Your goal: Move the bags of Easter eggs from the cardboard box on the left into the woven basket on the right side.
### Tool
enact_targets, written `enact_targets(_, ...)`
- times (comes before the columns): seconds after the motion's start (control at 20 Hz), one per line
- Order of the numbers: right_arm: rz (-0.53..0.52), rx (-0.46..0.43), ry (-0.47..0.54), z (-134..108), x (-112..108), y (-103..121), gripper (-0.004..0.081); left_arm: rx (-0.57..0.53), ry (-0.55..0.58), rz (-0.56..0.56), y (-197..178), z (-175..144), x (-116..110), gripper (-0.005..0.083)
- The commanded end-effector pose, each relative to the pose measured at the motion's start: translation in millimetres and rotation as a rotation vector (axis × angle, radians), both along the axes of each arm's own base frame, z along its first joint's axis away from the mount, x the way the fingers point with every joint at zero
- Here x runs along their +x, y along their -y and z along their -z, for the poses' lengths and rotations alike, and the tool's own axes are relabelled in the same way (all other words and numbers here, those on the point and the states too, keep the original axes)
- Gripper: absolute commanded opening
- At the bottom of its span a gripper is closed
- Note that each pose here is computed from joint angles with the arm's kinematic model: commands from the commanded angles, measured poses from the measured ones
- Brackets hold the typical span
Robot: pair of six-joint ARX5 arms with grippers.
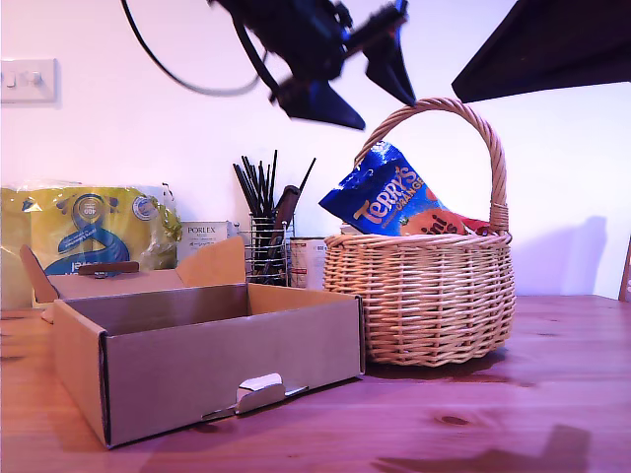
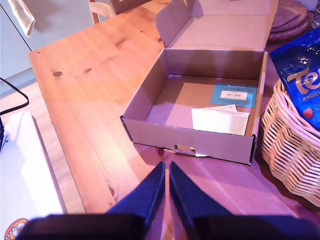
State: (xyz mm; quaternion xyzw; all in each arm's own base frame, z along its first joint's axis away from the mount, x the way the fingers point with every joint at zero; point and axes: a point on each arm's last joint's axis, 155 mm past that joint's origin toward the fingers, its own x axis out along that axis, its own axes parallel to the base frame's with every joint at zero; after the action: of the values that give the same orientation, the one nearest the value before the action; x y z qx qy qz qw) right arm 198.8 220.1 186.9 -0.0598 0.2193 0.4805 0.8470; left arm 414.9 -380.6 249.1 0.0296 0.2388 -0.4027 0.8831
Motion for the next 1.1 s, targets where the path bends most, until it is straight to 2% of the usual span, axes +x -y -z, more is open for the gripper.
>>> enact_targets(0.0, 0.006, 0.011, 0.026, -9.0, 3.0, 0.0, -0.0012, 0.064, -0.027, 0.019, -6.2, 15.4, -8.3, 0.0405)
enact_targets(0.15, 0.091, -0.007, 0.032, -7.1, 17.3, 12.1, -0.0012, 0.145, -0.01, 0.055, -21.1, 14.2, -18.7, 0.0008)
enact_targets(0.2, 0.136, -0.006, 0.025, -6.7, 24.0, 18.5, -0.0012, 0.167, -0.012, 0.064, -24.8, 15.0, -22.5, -0.0014)
enact_targets(0.45, 0.356, 0.015, 0.061, -18.8, 58.2, 65.0, -0.0012, 0.194, -0.021, 0.041, -50.6, 14.7, -26.0, -0.0019)
enact_targets(0.7, 0.57, 0.037, 0.191, -51.1, 70.3, 120.4, -0.0012, 0.177, -0.004, -0.033, -98.3, 22.8, -33.5, -0.0019)
enact_targets(0.8, 0.595, 0.027, 0.227, -57.4, 64.9, 130.6, -0.0012, 0.172, 0.027, -0.088, -126.1, 27.4, -43.4, -0.0019)
enact_targets(1.05, 0.599, 0.027, 0.23, -58.7, 52.6, 134.0, -0.0012, 0.136, 0.152, -0.202, -182.8, 27.6, -86.9, -0.0019)
